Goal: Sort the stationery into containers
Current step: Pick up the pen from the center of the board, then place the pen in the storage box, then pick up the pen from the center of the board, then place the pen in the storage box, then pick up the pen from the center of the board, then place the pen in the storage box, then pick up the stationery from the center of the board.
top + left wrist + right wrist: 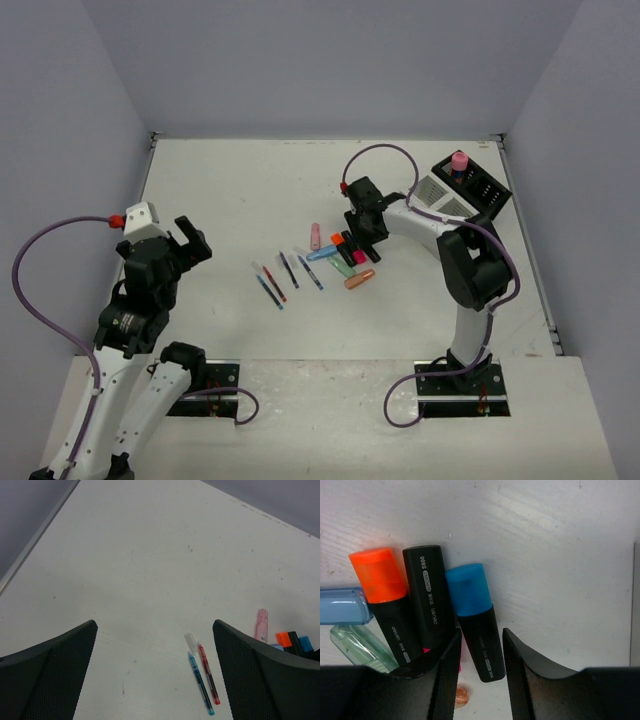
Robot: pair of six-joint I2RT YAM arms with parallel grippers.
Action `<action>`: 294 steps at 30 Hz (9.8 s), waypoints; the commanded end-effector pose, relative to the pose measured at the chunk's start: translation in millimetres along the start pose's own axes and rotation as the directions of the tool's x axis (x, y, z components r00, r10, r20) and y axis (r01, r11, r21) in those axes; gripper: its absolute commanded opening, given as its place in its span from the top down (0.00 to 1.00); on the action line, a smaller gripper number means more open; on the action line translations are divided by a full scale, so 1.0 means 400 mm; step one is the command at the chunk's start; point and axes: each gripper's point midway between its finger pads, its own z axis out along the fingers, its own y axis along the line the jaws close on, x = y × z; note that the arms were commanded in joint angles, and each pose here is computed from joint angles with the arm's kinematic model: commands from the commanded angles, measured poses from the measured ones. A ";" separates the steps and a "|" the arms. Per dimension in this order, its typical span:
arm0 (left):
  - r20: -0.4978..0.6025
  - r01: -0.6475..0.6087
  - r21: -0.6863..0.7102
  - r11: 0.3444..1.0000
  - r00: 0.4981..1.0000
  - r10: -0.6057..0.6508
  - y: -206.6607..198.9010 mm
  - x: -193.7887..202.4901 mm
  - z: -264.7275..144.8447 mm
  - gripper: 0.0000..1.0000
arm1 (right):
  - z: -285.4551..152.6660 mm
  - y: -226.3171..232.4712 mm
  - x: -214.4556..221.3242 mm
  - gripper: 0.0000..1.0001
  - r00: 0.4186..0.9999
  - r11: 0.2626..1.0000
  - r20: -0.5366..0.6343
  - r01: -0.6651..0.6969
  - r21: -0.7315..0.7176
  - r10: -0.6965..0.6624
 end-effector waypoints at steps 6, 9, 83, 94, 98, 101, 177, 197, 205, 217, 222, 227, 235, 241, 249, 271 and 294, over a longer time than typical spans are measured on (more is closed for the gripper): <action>0.021 -0.020 0.037 0.999 1.000 0.019 -0.021 -0.010 0.004 0.00 | 0.033 0.011 -0.012 0.63 0.997 0.998 -0.075 0.030 -0.060 -0.034; 0.022 -0.019 0.039 0.999 1.000 0.018 -0.022 -0.011 0.003 0.00 | 0.035 0.010 -0.012 0.75 0.996 0.998 -0.081 0.029 -0.057 -0.034; 0.045 -0.014 0.066 0.998 0.999 0.011 -0.029 -0.020 -0.017 0.00 | -0.099 0.079 -0.034 0.58 0.985 0.990 0.120 -0.119 -0.078 0.128; 0.046 -0.015 0.078 0.997 0.999 0.011 -0.034 -0.020 -0.018 0.00 | 0.010 0.102 0.001 0.63 0.997 0.994 -0.003 -0.083 -0.066 0.083; 0.051 -0.014 0.081 0.997 0.999 0.010 -0.033 -0.022 -0.020 0.00 | 0.030 0.096 -0.006 0.62 0.997 0.996 -0.017 -0.079 -0.050 0.078; 0.048 -0.015 0.084 0.996 0.999 0.011 -0.035 -0.021 -0.020 0.00 | 0.042 0.086 -0.010 0.69 0.997 0.997 -0.027 -0.078 -0.027 0.077; 0.047 -0.018 0.079 0.997 0.999 0.014 -0.035 -0.019 -0.021 0.00 | -0.136 0.134 -0.132 0.53 0.979 0.988 0.159 -0.114 -0.104 0.130; 0.056 -0.013 0.088 0.996 0.998 0.008 -0.036 -0.023 -0.026 0.00 | 0.041 0.161 -0.122 0.55 0.997 0.996 0.011 -0.078 -0.046 0.078; 0.057 -0.012 0.095 0.995 0.998 0.007 -0.038 -0.024 -0.028 0.00 | 0.037 0.147 -0.103 0.70 0.997 0.997 -0.024 -0.078 -0.015 0.077; 0.054 -0.014 0.099 0.995 0.998 0.009 -0.040 -0.022 -0.027 0.00 | -0.295 0.024 -0.279 0.97 0.917 0.987 0.375 -0.158 0.026 0.137; 0.059 -0.013 0.102 0.995 0.998 0.007 -0.040 -0.023 -0.031 0.00 | -0.459 -0.261 -0.334 1.00 0.683 0.864 0.684 -0.480 0.154 0.258; 0.062 -0.011 0.105 0.994 0.998 0.005 -0.040 -0.024 -0.034 0.00 | -0.522 -0.457 -0.334 0.99 0.524 0.743 0.799 -0.651 0.154 0.294; 0.065 -0.010 0.112 0.994 0.998 0.003 -0.043 -0.026 -0.037 0.00 | -0.456 -0.540 -0.338 1.00 0.534 0.717 0.803 -0.666 0.206 0.265; 0.068 -0.011 0.127 0.992 0.998 0.002 -0.048 -0.027 -0.041 0.00 | -0.408 -0.552 -0.324 1.00 0.525 0.715 0.812 -0.667 0.207 0.254; 0.074 -0.009 0.135 0.991 0.997 -0.001 -0.049 -0.029 -0.046 0.00 | -0.352 -0.563 -0.319 1.00 0.567 0.726 0.785 -0.646 0.236 0.249; 0.086 -0.006 0.150 0.989 0.996 -0.007 -0.052 -0.035 -0.055 0.00 | -0.382 -0.503 -0.285 0.48 0.536 0.749 0.782 -0.648 0.139 0.318; -0.073 -0.073 0.081 0.994 0.994 0.079 -0.075 0.030 0.024 0.00 | -0.298 0.100 0.122 0.40 0.927 0.950 0.235 -0.251 -0.186 0.291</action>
